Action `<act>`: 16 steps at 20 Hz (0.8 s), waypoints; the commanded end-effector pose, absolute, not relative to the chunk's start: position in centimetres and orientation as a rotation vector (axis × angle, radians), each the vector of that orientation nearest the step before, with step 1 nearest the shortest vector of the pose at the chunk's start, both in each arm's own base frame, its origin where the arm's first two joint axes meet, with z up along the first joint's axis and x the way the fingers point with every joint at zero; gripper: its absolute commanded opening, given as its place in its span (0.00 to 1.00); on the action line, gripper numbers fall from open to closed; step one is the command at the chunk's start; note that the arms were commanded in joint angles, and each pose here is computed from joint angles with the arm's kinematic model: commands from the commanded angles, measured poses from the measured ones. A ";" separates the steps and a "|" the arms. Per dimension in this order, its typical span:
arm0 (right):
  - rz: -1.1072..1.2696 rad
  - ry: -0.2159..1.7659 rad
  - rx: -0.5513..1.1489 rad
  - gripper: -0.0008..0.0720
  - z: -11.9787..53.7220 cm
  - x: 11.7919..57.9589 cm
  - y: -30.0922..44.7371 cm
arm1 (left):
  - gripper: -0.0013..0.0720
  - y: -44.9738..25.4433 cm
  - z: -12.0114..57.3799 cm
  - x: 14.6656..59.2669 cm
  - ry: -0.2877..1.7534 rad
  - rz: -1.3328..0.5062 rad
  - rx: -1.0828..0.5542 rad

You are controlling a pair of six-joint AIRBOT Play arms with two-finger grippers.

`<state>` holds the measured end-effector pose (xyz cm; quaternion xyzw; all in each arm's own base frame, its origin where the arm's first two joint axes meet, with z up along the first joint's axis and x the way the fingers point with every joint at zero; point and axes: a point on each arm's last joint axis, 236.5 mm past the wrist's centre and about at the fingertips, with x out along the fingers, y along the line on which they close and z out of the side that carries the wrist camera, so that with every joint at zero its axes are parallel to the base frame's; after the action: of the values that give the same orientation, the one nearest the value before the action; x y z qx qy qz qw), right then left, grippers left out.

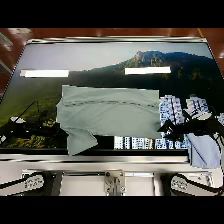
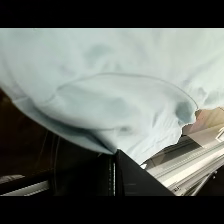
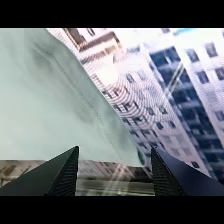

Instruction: Fold the shirts.

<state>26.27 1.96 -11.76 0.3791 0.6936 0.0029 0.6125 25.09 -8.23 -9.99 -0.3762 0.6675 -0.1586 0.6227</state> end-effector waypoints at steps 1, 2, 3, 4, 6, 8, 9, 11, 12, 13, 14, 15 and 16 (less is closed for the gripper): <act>0.016 1.583 0.859 0.77 -12.1 27.2 3.3 | 0.07 -8.3 -9.9 25.0 1.535 -0.369 -0.865; 0.030 1.603 0.839 0.77 -12.4 26.9 3.9 | 0.07 -8.3 -9.8 25.1 1.534 -0.371 -0.864; 0.039 1.616 0.824 0.77 -12.7 26.8 4.3 | 0.07 -8.2 -9.7 25.2 1.531 -0.374 -0.862; 0.044 1.618 0.819 0.49 -12.7 26.8 4.5 | 0.07 -8.1 -9.5 25.5 1.523 -0.375 -0.857; 0.069 1.603 0.812 0.10 -12.1 27.3 4.5 | 0.07 -7.5 -8.4 27.1 1.472 -0.378 -0.824; 0.157 1.538 0.734 0.10 -10.2 29.1 4.3 | 0.07 -6.7 -6.1 29.9 1.378 -0.418 -0.739; 0.166 1.496 0.720 0.10 -9.1 30.4 4.0 | 0.07 -6.4 -4.5 31.9 1.311 -0.445 -0.694; 0.156 1.386 0.722 0.10 -6.9 34.0 3.2 | 0.07 -6.1 -1.0 36.4 1.169 -0.453 -0.661; 0.129 1.329 0.724 0.10 -5.9 36.0 2.5 | 0.07 -5.9 0.4 38.5 1.111 -0.442 -0.632; 0.110 1.284 0.729 0.10 -5.0 37.8 1.8 | 0.07 -5.8 1.5 40.5 1.064 -0.427 -0.610; 0.093 1.251 0.737 0.10 -4.4 39.4 1.2 | 0.07 -5.9 2.0 42.1 1.040 -0.420 -0.603; 0.089 1.240 0.742 0.10 -4.1 40.8 0.8 | 0.07 -6.1 2.2 43.4 1.041 -0.422 -0.612; 0.096 1.237 0.735 0.10 -4.1 41.9 0.8 | 0.07 -6.3 2.0 44.6 1.050 -0.426 -0.621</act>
<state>37.85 1.83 -5.67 0.3321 0.5972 0.0516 0.7283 40.28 -6.20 0.20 -0.2896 0.5181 -0.2034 0.7787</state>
